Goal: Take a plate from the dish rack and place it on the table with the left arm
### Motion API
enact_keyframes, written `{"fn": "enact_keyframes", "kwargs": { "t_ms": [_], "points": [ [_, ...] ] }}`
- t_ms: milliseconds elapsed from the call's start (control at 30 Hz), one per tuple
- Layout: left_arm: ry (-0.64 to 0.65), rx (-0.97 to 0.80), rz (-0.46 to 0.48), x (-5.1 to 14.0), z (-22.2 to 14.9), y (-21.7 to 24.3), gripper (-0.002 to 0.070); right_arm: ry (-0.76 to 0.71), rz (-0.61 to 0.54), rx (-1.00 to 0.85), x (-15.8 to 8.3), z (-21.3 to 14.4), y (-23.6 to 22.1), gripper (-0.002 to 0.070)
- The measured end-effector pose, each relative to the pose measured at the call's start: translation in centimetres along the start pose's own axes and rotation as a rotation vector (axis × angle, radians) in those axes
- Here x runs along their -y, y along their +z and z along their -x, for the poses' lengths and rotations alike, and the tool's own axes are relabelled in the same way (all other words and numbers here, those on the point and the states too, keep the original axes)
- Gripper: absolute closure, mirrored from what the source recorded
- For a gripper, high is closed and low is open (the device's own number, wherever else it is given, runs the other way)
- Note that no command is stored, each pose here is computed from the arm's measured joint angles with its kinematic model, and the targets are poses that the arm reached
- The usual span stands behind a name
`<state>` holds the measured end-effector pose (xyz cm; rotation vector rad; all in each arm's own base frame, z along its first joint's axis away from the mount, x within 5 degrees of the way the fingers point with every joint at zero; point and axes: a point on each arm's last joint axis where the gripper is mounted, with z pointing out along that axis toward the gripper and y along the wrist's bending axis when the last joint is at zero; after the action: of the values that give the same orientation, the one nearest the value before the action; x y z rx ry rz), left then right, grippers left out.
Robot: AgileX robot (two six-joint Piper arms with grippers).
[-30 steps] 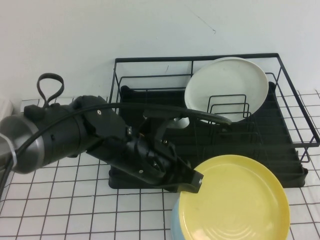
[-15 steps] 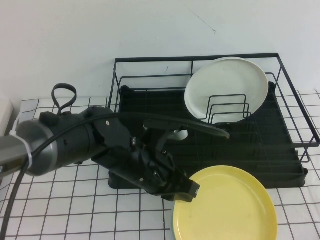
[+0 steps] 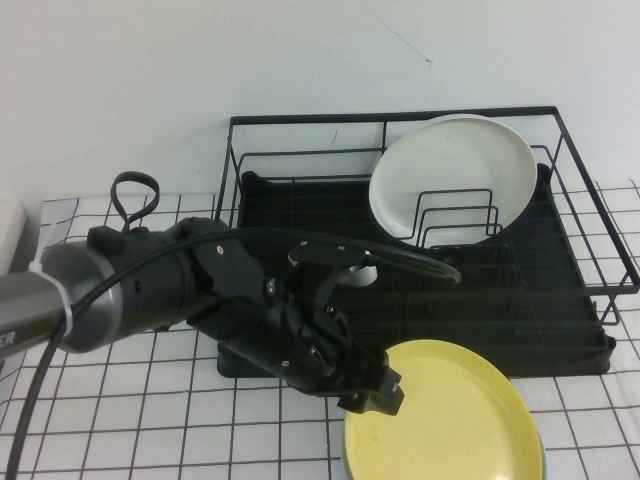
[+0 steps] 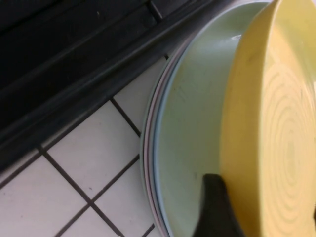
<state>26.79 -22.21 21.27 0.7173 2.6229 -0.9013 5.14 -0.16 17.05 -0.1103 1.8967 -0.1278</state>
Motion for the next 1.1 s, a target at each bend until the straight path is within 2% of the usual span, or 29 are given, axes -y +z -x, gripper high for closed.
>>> {"fn": "enact_keyframes", "kwargs": {
  "t_ms": [100, 433, 567, 633, 733, 800, 933, 1100],
  "points": [
    [0.006, 0.001, -0.001, 0.1, 0.0, -0.2, 0.0249, 0.000, 0.000, 0.000, 0.0, 0.0, 0.0, 0.0680],
    [0.076, 0.081, 0.015, 2.1, 0.2, -4.0, 0.0238, 0.000, 0.000, 0.000, 0.0, 0.0, 0.0, 0.0680],
    [0.113, 0.115, 0.035, 2.9, 0.1, -5.7, 0.0321, 0.000, 0.000, 0.000, 0.0, 0.0, 0.0, 0.0680],
    [0.125, 0.130, 0.040, 3.2, 0.0, -6.4, 0.0395, 0.000, 0.000, 0.000, 0.0, 0.0, 0.0, 0.0680],
    [0.148, 0.157, 0.045, 3.7, -0.1, -7.5, 0.0560, 0.000, 0.000, 0.000, 0.0, 0.0, 0.0, 0.0680],
    [0.177, 0.202, 0.051, 4.2, -0.1, -8.5, 0.0627, 0.000, 0.000, 0.000, 0.0, 0.0, 0.0, 0.0680],
    [0.246, 0.361, 0.098, 5.4, 0.1, -11.8, 0.0664, 0.000, 0.000, 0.000, 0.0, 0.0, 0.0, 0.0680],
    [0.409, 0.573, 0.224, 6.9, -0.6, -16.9, 0.0673, 0.000, 0.000, 0.000, 0.0, 0.0, 0.0, 0.0680]
  ]
}}
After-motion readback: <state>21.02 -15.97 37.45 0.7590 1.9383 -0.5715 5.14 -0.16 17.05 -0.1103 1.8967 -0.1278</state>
